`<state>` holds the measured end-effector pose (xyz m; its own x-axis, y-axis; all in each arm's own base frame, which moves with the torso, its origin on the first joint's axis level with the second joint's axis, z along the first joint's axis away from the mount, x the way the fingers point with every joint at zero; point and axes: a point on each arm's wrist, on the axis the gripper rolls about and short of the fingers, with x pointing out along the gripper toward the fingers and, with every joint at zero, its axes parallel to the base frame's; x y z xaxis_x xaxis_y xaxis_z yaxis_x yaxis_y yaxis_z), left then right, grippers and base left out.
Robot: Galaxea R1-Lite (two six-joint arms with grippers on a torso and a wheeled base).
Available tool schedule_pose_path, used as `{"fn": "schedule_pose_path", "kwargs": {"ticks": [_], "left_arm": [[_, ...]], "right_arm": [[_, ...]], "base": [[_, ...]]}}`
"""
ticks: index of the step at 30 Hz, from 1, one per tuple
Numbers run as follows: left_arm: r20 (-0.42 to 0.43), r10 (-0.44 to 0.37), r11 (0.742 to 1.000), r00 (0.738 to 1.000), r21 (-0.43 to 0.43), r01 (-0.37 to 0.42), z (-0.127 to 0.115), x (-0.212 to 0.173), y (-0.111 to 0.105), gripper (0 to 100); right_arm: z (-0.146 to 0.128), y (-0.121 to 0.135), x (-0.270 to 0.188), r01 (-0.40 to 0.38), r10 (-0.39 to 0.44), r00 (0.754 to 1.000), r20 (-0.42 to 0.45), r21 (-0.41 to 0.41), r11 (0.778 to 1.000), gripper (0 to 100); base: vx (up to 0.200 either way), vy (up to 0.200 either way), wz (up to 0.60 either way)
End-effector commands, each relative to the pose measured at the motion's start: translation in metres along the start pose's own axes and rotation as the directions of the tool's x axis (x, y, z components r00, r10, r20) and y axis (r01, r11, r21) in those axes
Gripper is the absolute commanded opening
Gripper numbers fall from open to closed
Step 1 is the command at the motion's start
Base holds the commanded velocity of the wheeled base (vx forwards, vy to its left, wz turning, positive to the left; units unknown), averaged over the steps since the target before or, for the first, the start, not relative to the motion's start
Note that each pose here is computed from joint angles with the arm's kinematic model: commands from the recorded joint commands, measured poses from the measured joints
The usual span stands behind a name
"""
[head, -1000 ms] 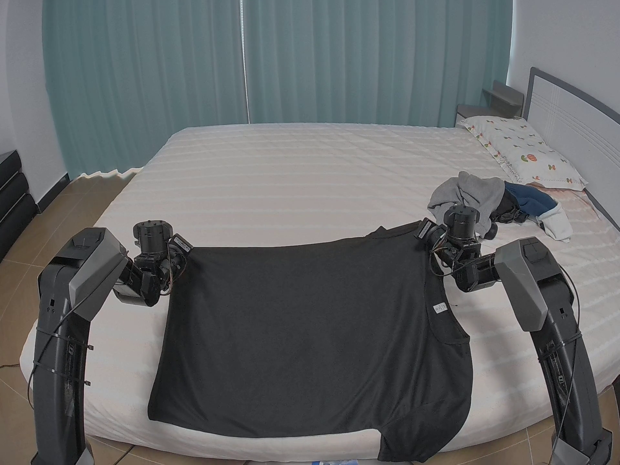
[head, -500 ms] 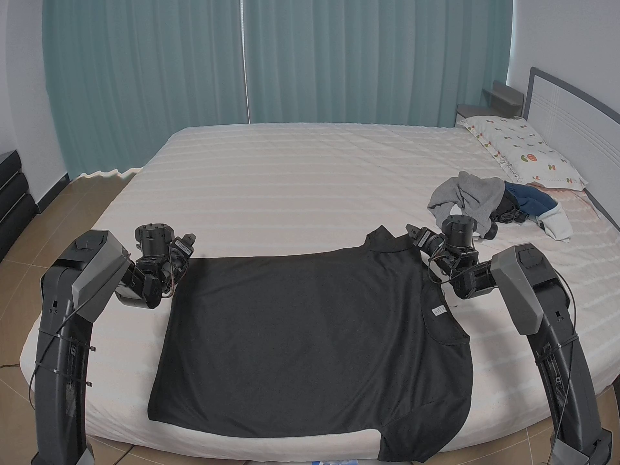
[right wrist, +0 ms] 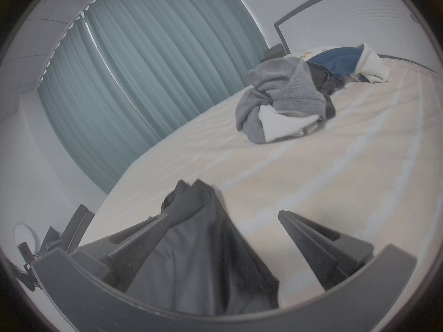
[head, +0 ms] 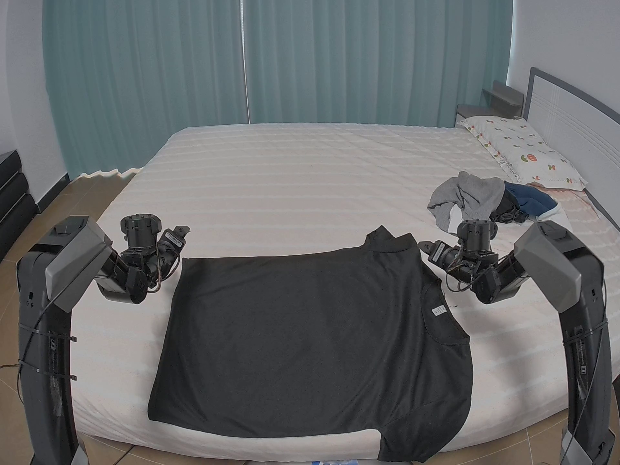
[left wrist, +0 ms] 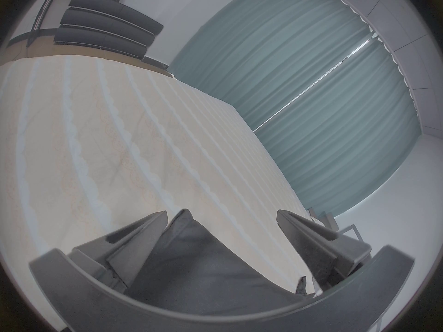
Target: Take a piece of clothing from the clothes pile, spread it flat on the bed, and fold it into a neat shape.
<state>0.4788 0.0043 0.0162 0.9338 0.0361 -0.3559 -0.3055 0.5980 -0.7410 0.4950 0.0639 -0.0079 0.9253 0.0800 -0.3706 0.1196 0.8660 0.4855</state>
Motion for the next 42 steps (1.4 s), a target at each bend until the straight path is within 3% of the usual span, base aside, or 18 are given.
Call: {"fn": "schedule_pose_path", "kwargs": {"ticks": [1, 3, 5, 10, 18, 24, 31, 35, 42], "left_arm": [[-0.035, -0.062, 0.998, 0.997, -0.018, 0.061, 0.022, -0.05, -0.036, 100], [-0.083, -0.021, 1.0, 0.996, -0.019, 0.019, 0.024, -0.076, -0.034, 100], [-0.13, -0.005, 1.0, 0.991, -0.023, 0.002, 0.021, -0.093, -0.028, 100], [-0.244, 0.037, 0.999, 0.969, -0.024, -0.044, 0.005, -0.131, -0.008, 100], [-0.383, 0.098, 0.993, 0.919, -0.025, -0.116, -0.02, -0.185, 0.026, 100], [-0.424, 0.082, 0.994, 0.902, -0.029, -0.104, -0.032, -0.215, 0.039, 100], [-0.439, 0.104, 0.992, 0.893, -0.024, -0.127, -0.037, -0.216, 0.047, 100], [-0.452, 0.13, 0.989, 0.883, -0.01, -0.151, -0.042, -0.21, 0.054, 100], [-0.438, 0.133, 0.989, 0.889, -0.005, -0.15, -0.046, -0.203, 0.064, 100]], "right_arm": [[0.028, 0.014, -0.103, -0.034, 0.036, 0.998, -0.058, 0.03, 0.999, 100], [0.027, 0.011, -0.138, -0.036, 0.044, 0.997, -0.065, 0.123, 0.992, 100], [0.024, 0.004, -0.154, -0.032, 0.043, 0.996, -0.077, 0.146, 0.989, 100], [0.01, -0.011, -0.185, -0.022, 0.042, 0.991, -0.129, 0.157, 0.987, 100], [-0.021, -0.03, -0.219, 0.07, -0.019, 0.965, -0.261, 0.19, 0.979, 100], [-0.037, -0.033, -0.228, 0.068, 0.002, 0.944, -0.331, 0.2, 0.977, 100], [-0.064, -0.046, -0.223, 0.08, 0.006, 0.909, -0.416, 0.189, 0.979, 100], [-0.079, -0.052, -0.208, 0.064, 0.016, 0.912, -0.41, 0.182, 0.981, 100], [-0.094, -0.057, -0.192, 0.041, 0.034, 0.92, -0.39, 0.181, 0.983, 100]], "base": [[0.0, 0.0, 0.0], [0.0, 0.0, 0.0], [0.0, 0.0, 0.0], [0.0, 0.0, 0.0], [-0.1, 0.0, 0.0], [-0.2, 0.0, 0.0], [-0.2, 0.0, 0.0], [-0.05, 0.0, 0.0], [0.0, 0.0, 0.0]]}}
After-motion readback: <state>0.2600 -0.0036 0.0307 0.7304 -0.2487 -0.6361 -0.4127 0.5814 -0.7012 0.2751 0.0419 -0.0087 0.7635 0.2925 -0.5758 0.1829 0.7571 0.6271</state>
